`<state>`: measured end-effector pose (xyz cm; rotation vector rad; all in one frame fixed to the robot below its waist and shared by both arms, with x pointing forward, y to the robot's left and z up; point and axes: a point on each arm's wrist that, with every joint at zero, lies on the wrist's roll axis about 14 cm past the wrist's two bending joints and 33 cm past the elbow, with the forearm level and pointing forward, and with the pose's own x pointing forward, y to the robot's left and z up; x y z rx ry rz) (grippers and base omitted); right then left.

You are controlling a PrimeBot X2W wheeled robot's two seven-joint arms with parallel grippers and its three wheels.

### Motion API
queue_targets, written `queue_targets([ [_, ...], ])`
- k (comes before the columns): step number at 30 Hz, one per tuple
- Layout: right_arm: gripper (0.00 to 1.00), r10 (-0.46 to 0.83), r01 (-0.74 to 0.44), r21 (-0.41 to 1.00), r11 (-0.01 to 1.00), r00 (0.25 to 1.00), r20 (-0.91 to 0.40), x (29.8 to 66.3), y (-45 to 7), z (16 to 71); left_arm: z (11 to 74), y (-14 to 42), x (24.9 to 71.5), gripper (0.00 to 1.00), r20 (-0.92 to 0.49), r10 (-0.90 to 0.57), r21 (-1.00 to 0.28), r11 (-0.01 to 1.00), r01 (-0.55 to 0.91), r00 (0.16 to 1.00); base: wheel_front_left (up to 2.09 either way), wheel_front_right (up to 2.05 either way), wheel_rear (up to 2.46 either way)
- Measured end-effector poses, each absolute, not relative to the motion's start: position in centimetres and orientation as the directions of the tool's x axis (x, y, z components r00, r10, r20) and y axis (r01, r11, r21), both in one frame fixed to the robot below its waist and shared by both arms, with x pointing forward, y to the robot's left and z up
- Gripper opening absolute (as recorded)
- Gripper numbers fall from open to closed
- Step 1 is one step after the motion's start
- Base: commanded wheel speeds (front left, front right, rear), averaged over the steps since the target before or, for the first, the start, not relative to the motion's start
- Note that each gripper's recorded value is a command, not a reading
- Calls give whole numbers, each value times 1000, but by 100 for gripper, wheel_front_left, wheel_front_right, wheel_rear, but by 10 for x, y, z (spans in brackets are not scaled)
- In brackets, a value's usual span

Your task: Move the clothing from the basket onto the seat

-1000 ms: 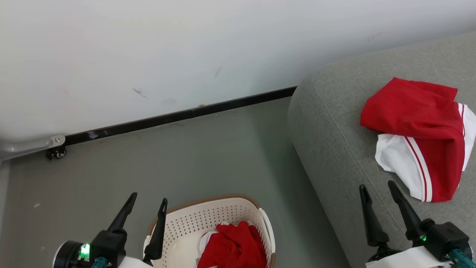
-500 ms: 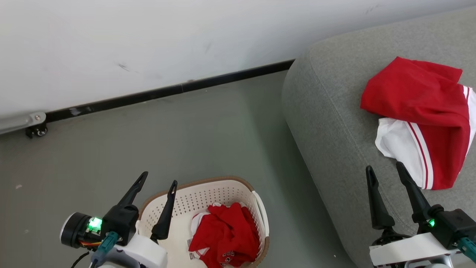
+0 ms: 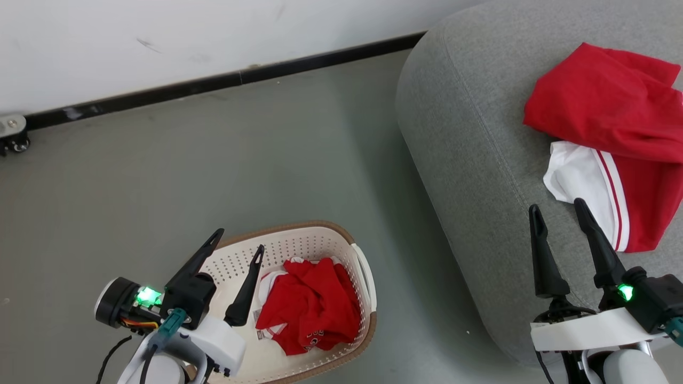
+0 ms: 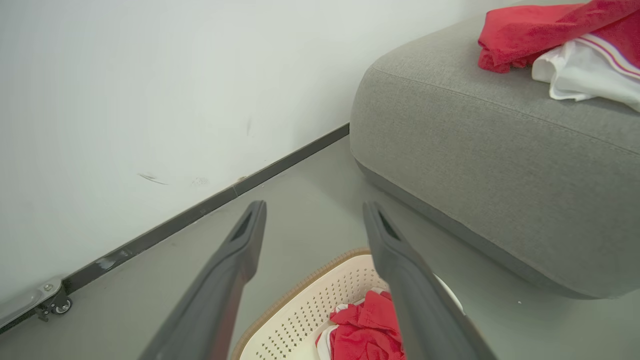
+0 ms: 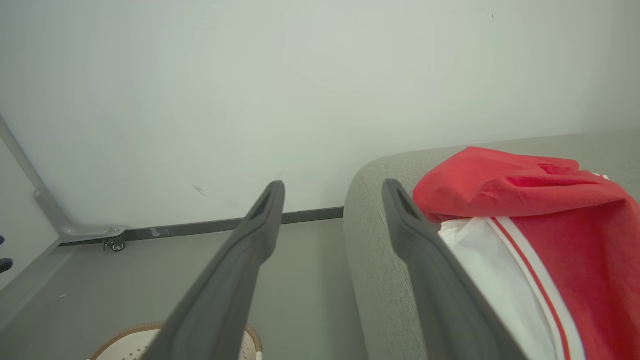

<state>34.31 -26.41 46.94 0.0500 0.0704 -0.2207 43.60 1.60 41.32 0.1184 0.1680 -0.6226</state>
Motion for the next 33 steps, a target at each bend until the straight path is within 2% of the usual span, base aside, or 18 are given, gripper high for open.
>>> queue_targets([
  [22,100,-281,285,11,958,951,-130,362,-288,445,317,-8,431,100,-427,-655,79,659,748,623,0,0,0],
  [33,100,-315,316,-17,949,938,-143,372,-302,438,275,-26,420,100,-518,-692,75,549,832,503,0,0,0],
])
